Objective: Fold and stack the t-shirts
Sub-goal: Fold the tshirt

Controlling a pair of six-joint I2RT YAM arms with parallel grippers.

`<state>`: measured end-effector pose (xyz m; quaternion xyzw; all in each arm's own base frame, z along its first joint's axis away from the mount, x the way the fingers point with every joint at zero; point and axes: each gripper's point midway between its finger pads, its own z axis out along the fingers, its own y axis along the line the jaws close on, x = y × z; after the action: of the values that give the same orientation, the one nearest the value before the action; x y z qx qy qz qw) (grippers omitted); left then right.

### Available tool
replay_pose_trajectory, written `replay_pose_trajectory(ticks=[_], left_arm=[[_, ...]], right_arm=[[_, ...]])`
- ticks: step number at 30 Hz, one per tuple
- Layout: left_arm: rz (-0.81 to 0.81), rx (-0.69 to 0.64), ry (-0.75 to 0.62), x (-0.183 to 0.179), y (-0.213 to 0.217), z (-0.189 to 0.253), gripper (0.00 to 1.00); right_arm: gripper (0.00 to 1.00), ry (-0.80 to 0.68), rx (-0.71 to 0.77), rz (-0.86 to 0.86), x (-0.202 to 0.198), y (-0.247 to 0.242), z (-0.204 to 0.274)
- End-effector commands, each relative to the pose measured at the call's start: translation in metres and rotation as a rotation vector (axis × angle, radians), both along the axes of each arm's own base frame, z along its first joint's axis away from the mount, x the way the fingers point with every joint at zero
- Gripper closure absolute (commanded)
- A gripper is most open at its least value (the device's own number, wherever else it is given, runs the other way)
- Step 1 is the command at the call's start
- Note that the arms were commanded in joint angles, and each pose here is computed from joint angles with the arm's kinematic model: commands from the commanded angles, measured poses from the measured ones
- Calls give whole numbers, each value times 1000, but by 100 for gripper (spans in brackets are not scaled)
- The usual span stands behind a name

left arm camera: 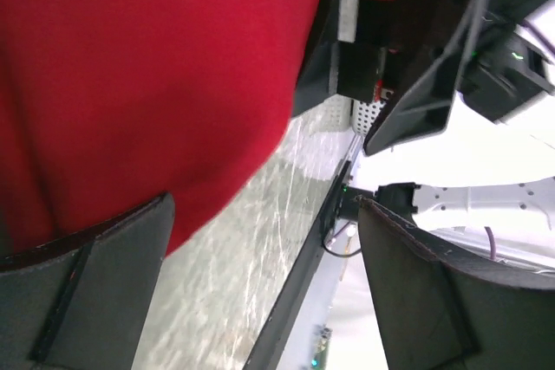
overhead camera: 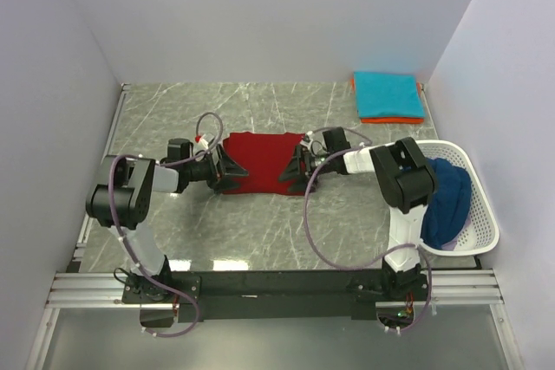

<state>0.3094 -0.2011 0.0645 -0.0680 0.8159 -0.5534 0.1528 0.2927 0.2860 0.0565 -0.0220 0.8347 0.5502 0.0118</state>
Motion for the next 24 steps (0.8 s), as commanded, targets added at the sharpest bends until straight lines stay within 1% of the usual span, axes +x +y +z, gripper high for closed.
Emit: replay_pose_trajectory(ticks=[1,2,3,5,6,7,8,9,11,12,13,14,15,16,17,18,19,20,21,22,23,24], left_arm=[[18,49,-60,20,12,-9,5],[11,62,-18,15,15,-17,6],[8,80,-30,17,22,-22,6],[4,85,19,9,29,-31,6],[10,97,6,10,39,-32,6],[3,103,-8,9,42,-29,6],[23,110,22,7,54,-29,5],[3,129,-33,10,59,-25,5],[-13,160,-123,15,67,-6,4],[-43,207,-178,16,70,0,1],[-51,240,-264,20,70,20,1],[-68,282,-330,23,67,30,1],[-79,364,-427,31,71,39,1],[-80,417,-532,35,72,60,1],[-110,459,-599,36,63,69,1],[-194,522,-747,37,48,81,1],[-199,606,-821,40,48,92,1],[-238,650,-889,39,41,99,1],[-335,702,-1036,36,19,109,1],[-338,774,-1113,40,16,118,1],[-394,785,-1197,31,-8,124,1],[-433,817,-1283,30,-17,127,1]], right_arm=[[14,88,-62,-26,-4,-28,-42],[14,97,-67,-41,0,-34,-45],[14,91,-71,-49,5,-37,-46],[15,103,-94,-44,3,-48,-47],[15,123,-106,-41,-1,-52,-42],[15,98,-113,-27,-2,-57,-40],[16,95,-123,-32,-2,-64,-37],[16,94,-135,-29,-4,-69,-27],[16,43,-143,-19,-3,-77,-14],[16,6,-142,-39,2,-84,2],[16,-22,-141,-50,5,-88,10],[15,-48,-145,-70,10,-93,18],[15,-96,-145,-98,14,-99,33],[14,-114,-171,-135,19,-104,38],[13,-137,-180,-162,22,-108,44],[12,-186,-186,-195,24,-113,55],[12,-188,-223,-253,28,-120,56],[9,-210,-228,-277,29,-121,60],[9,-248,-236,-306,27,-124,67],[8,-254,-247,-336,28,-126,70],[6,-269,-282,-371,30,-132,68],[5,-295,-283,-390,31,-134,74]])
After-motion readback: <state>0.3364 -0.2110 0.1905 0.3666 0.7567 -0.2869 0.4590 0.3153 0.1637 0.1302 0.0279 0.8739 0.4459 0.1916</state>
